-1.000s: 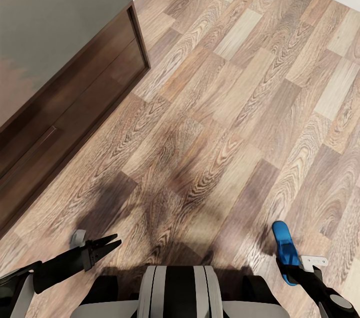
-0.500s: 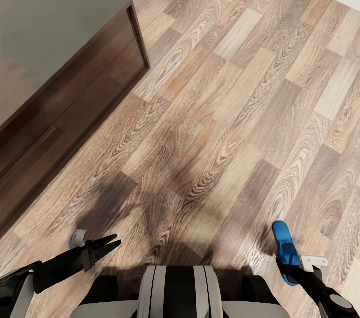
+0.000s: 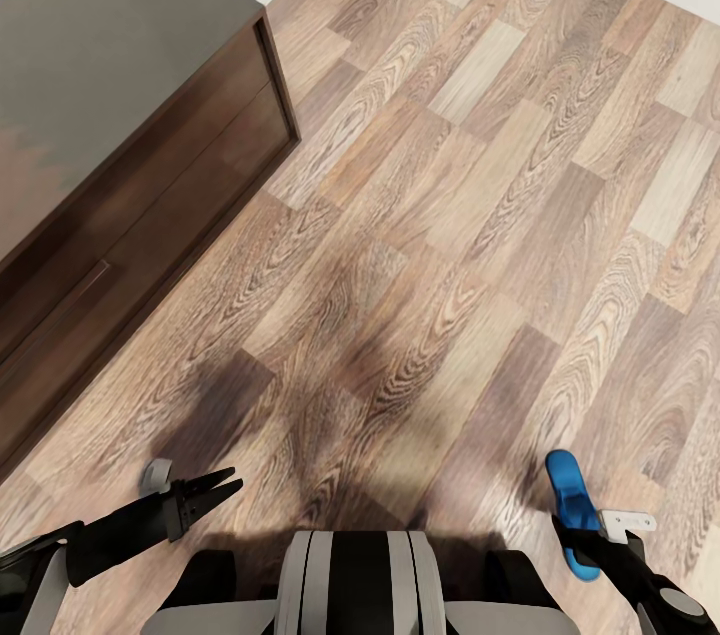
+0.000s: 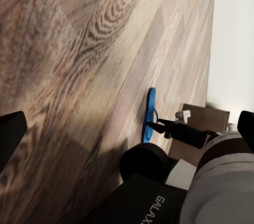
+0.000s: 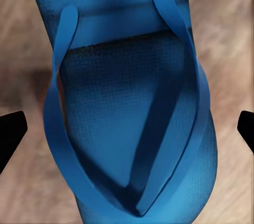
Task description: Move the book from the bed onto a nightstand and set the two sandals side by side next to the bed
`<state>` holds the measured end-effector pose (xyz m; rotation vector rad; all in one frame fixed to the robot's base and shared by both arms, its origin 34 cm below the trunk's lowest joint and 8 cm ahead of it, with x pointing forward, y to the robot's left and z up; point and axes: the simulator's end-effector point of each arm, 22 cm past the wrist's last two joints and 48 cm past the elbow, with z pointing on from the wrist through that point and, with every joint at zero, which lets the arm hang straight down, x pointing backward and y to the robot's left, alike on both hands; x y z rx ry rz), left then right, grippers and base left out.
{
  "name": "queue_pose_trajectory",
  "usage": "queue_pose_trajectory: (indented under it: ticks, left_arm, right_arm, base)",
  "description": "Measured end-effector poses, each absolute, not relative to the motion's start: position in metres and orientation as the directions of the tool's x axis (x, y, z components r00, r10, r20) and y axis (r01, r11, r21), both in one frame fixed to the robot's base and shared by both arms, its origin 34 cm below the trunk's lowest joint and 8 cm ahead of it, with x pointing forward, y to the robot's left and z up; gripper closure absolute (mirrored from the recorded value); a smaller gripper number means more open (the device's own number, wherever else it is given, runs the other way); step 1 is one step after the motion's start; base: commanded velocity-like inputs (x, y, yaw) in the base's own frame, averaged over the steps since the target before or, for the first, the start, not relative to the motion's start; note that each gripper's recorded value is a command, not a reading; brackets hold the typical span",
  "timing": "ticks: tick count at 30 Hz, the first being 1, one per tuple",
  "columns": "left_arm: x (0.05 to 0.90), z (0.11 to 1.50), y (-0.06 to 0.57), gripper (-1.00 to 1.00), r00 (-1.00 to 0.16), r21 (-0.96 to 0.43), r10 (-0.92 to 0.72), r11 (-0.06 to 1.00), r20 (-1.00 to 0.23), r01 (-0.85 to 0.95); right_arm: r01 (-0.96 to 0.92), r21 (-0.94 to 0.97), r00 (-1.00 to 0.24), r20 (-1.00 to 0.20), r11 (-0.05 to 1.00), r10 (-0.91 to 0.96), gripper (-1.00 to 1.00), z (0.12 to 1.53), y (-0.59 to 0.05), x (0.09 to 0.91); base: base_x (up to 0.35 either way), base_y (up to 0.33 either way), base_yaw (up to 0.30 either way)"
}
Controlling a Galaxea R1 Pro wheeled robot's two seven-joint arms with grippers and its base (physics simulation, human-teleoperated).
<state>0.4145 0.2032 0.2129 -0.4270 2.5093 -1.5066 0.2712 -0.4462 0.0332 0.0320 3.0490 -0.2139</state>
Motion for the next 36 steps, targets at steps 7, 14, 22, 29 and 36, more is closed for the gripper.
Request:
queue_pose_trajectory:
  ticks: [7, 14, 22, 29, 36]
  left_arm:
    - [0.4145, 0.2128, 0.2031, -1.0, -0.942, -0.883, -0.336, 0.444, -0.009, -0.15]
    - [0.4145, 0.2129, 0.2031, -1.0, -0.942, -0.884, -0.336, 0.444, -0.009, -0.15]
    - [0.4146, 0.2129, 0.2032, -1.0, -0.942, -0.883, -0.336, 0.444, -0.01, -0.15]
    - [0.4146, 0.2128, 0.2035, -1.0, -0.942, -0.883, -0.337, 0.445, -0.01, -0.15]
    - [0.4148, 0.2129, 0.2035, -1.0, -0.941, -0.883, -0.338, 0.444, -0.01, -0.15]
  right_arm:
    - [0.026, -0.138, -0.996, -0.086, 0.99, 0.015, -1.0, 0.0332, -0.4462, 0.2712]
    - [0.026, -0.139, -0.996, -0.086, 0.99, 0.015, -1.0, 0.0332, -0.4462, 0.2712]
    - [0.026, -0.138, -0.996, -0.087, 0.99, 0.014, -1.0, 0.0333, -0.4461, 0.2715]
    - [0.026, -0.138, -0.996, -0.087, 0.99, 0.014, -1.0, 0.0331, -0.4456, 0.2718]
    - [0.028, -0.136, -0.997, -0.079, 0.99, 0.017, -1.0, 0.0324, -0.4448, 0.2675]
  base:
    - [0.021, 0.0, 0.0]
    - [0.001, 0.0, 0.0]
    - [0.084, 0.0, 0.0]
    - [0.072, 0.0, 0.0]
    - [0.003, 0.0, 0.0]
